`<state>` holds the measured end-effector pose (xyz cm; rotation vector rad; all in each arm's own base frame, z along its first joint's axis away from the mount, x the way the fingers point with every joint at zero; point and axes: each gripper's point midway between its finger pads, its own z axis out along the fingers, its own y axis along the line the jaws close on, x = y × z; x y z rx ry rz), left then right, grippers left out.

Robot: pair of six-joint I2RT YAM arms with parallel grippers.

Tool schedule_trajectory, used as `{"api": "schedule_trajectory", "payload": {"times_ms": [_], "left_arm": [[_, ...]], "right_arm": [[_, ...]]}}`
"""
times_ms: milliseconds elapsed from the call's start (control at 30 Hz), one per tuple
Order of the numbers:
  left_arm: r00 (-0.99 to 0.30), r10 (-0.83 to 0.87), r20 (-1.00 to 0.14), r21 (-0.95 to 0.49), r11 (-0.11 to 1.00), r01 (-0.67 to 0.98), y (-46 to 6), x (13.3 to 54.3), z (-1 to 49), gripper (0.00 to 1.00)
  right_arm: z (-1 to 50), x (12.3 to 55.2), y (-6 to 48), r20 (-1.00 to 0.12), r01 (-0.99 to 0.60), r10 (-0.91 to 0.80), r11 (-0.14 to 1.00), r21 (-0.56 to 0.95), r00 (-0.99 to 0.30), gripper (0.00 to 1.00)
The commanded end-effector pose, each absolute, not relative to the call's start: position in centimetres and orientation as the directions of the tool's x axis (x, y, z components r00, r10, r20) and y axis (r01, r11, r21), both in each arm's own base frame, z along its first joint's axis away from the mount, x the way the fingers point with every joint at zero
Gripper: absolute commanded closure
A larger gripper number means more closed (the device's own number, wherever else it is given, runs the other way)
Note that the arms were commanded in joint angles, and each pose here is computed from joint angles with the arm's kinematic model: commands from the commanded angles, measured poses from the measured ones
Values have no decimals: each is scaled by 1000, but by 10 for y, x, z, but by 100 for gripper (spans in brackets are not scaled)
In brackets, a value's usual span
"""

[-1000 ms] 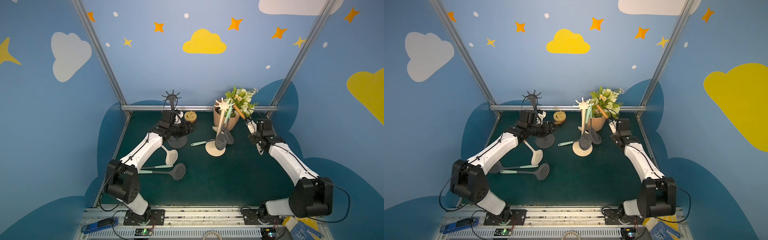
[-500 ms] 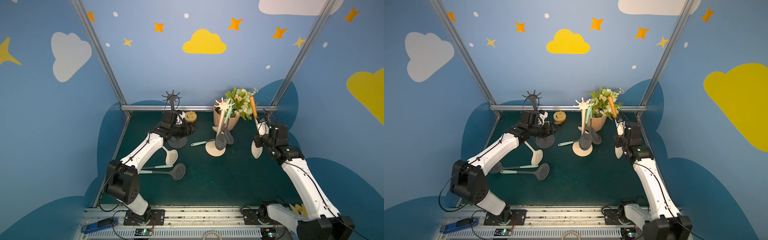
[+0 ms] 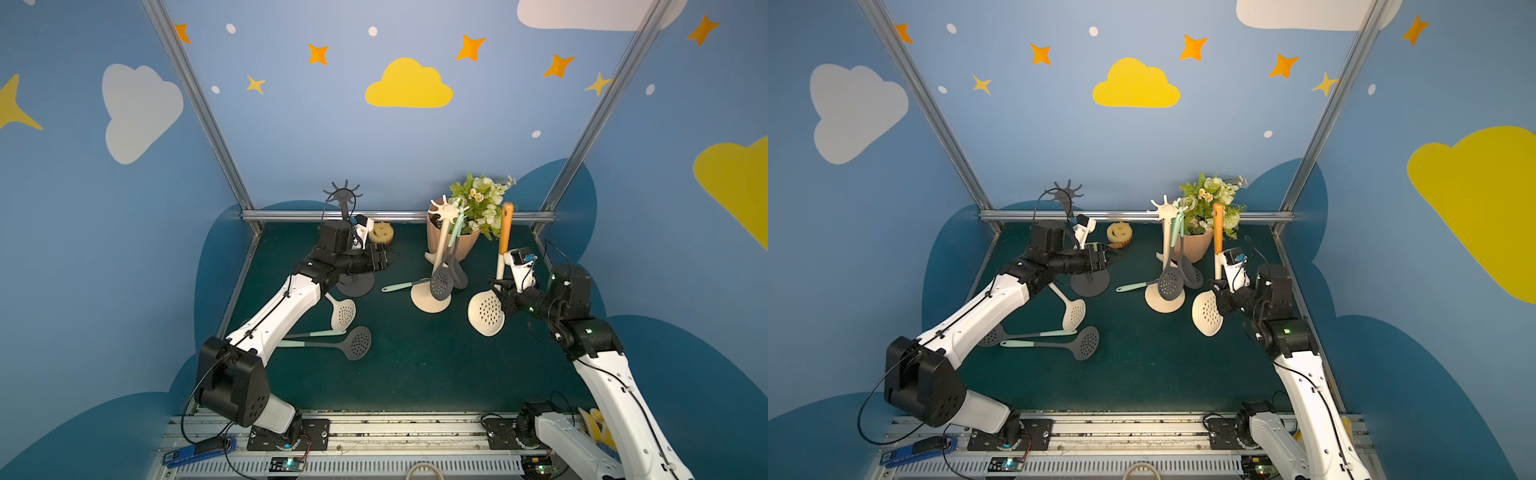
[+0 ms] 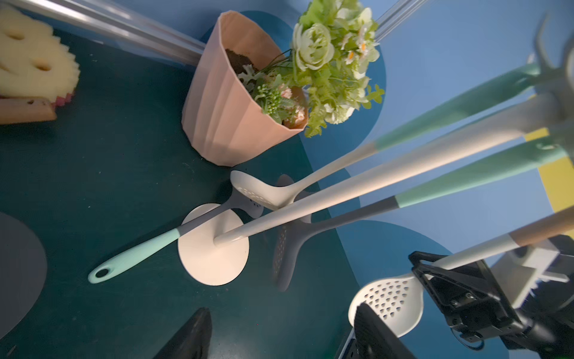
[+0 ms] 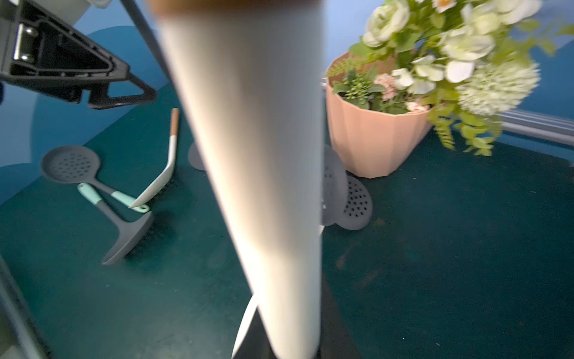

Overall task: Hang the skimmer on the kitchen utensil rack
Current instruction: Hang the skimmer on the rack.

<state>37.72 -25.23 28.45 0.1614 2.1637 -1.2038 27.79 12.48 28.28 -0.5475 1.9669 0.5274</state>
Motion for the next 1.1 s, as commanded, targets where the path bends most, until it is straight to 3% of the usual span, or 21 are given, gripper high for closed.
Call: {"api": "schedule_trajectory", "payload": {"times_ms": [0, 433, 1067], "left_arm": [[-727, -162, -667, -688, 510, 517, -259, 366, 308, 27], [-662, -136, -737, -657, 373, 655, -266, 339, 338, 27], [-585, -104, -804, -575, 386, 721, -262, 326, 347, 25]], "right_arm": [[299, 266, 155, -925, -708, -107, 678, 200, -364, 94], [294, 254, 205, -929, -836, -98, 476, 272, -358, 94], [273, 256, 243, -891, -877, -160, 318, 360, -424, 94]]}}
